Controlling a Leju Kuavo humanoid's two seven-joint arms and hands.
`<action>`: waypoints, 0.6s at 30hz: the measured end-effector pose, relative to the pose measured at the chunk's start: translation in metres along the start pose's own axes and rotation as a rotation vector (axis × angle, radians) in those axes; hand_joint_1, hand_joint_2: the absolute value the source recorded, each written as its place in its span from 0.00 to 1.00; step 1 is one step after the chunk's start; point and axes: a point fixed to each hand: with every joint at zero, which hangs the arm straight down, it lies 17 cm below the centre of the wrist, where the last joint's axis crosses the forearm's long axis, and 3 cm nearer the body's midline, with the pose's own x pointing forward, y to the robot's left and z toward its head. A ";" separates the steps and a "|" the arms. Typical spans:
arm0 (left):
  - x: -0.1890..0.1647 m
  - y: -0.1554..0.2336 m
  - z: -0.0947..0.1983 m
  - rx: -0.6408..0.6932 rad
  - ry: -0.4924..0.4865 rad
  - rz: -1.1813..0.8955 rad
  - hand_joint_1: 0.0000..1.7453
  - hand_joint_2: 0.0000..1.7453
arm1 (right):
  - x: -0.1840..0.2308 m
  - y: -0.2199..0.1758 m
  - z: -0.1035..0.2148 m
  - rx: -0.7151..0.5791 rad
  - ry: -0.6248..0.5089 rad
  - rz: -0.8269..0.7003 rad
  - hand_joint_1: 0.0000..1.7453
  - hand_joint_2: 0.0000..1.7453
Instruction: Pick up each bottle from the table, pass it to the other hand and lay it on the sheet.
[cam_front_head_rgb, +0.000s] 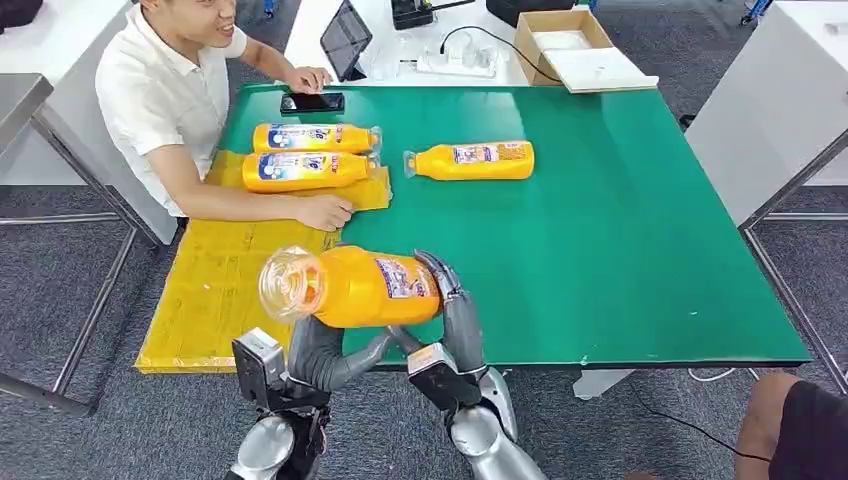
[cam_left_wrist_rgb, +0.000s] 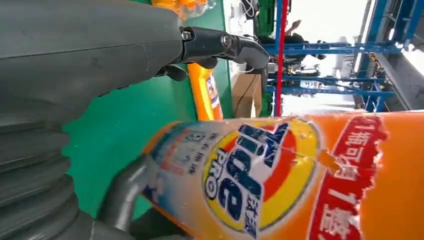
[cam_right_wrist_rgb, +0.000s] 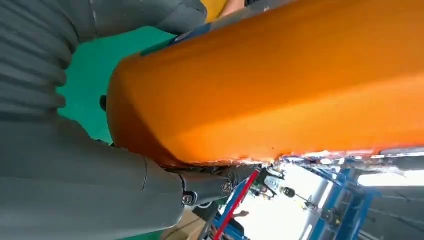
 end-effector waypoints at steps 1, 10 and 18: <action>0.001 0.001 0.000 0.008 -0.004 0.004 0.00 1.00 | 0.000 0.003 0.000 0.010 0.001 -0.004 1.00 1.00; 0.023 0.016 -0.007 0.102 -0.090 0.002 0.00 1.00 | -0.011 0.040 0.010 0.097 0.050 -0.034 1.00 1.00; 0.036 0.017 -0.009 0.115 -0.127 0.011 0.00 1.00 | -0.022 0.070 0.028 0.185 0.081 -0.009 1.00 1.00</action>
